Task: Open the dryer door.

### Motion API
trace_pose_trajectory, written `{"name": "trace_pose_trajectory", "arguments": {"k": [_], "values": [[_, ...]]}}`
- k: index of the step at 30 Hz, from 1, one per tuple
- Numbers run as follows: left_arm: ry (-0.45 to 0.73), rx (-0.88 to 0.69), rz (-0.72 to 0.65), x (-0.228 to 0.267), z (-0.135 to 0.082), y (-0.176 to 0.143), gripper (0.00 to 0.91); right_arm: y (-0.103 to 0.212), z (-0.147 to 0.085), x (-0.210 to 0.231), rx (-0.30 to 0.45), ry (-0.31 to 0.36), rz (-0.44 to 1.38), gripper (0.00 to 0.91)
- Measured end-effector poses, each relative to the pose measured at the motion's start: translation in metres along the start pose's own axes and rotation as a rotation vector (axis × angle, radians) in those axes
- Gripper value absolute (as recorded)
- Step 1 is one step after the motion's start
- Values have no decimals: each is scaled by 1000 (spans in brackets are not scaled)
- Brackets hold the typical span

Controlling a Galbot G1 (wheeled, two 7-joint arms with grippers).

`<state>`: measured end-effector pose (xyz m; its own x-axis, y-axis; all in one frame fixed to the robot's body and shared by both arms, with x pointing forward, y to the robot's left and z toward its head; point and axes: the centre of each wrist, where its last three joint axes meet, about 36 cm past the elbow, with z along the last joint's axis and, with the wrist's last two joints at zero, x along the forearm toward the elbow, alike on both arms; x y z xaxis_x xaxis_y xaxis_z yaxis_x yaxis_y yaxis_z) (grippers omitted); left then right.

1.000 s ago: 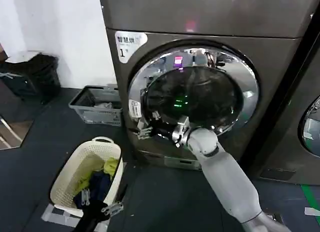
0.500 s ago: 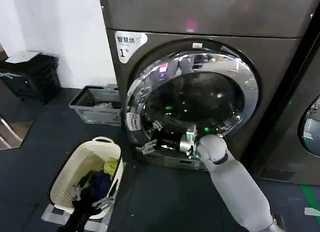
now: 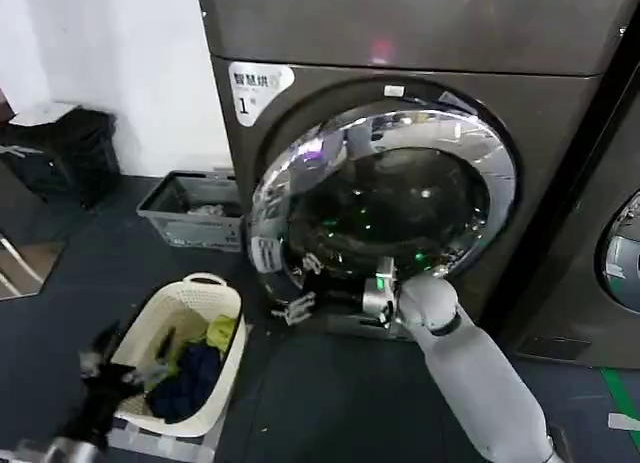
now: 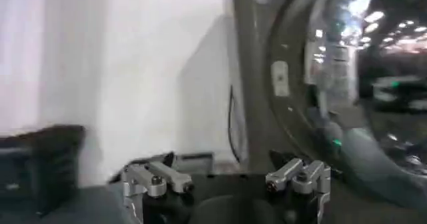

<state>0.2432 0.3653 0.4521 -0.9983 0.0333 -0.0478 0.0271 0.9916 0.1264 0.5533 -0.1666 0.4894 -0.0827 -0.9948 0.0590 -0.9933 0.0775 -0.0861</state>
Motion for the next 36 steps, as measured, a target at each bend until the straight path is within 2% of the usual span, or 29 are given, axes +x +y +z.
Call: {"name": "trace_pose_trajectory", "arguments": {"k": [10, 17, 36], "values": [[-59, 0, -2, -19, -5, 14, 907, 3, 3, 21, 12, 8, -82, 907], [-72, 3, 20, -26, -8, 12, 907, 6, 5, 37, 15, 26, -137, 907], [-136, 27, 104, -60, -10, 6, 907, 17, 12, 83, 78, 50, -286, 907]]}}
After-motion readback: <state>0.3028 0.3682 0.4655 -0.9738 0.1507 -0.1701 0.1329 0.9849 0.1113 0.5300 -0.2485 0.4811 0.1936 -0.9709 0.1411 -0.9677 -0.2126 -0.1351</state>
